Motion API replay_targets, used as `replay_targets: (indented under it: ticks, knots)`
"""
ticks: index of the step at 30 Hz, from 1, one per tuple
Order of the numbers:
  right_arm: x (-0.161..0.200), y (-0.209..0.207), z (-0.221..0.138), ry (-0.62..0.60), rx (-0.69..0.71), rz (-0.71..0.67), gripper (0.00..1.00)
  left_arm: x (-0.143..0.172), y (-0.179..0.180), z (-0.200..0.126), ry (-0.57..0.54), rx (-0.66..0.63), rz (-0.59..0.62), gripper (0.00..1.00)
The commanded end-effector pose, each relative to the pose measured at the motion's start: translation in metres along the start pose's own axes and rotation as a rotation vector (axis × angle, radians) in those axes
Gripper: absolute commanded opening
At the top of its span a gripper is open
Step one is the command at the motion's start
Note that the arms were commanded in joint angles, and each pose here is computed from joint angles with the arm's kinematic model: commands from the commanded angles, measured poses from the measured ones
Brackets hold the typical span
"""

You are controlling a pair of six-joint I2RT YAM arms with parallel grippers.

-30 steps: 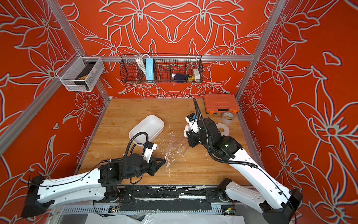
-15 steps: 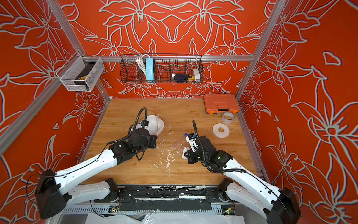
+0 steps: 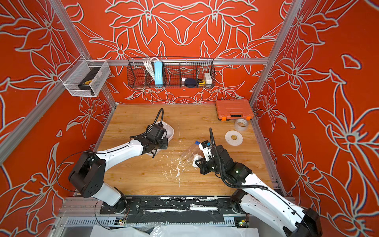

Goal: Wipe the exteriors of test tubes
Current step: Place the test tube in the storage box.

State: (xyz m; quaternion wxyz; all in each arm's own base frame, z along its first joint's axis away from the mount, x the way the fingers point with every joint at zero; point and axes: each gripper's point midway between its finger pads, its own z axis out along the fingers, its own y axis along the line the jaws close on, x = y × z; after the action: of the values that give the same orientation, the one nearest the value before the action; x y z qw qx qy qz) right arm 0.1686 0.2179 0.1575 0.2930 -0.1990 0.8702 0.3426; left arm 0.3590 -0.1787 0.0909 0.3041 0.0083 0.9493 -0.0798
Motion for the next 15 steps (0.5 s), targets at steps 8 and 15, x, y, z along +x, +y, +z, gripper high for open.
replay_targets:
  ticks: [8, 15]
  knots:
    - [0.005, 0.0, -0.001, -0.004, -0.008, 0.003, 0.0, 0.01, 0.025, 0.011, 0.086, -0.127, 0.046, 0.15]
    - [-0.001, 0.003, -0.002, -0.016, -0.013, 0.002, 0.0, -0.016, 0.026, -0.013, 0.034, -0.132, 0.034, 0.16]
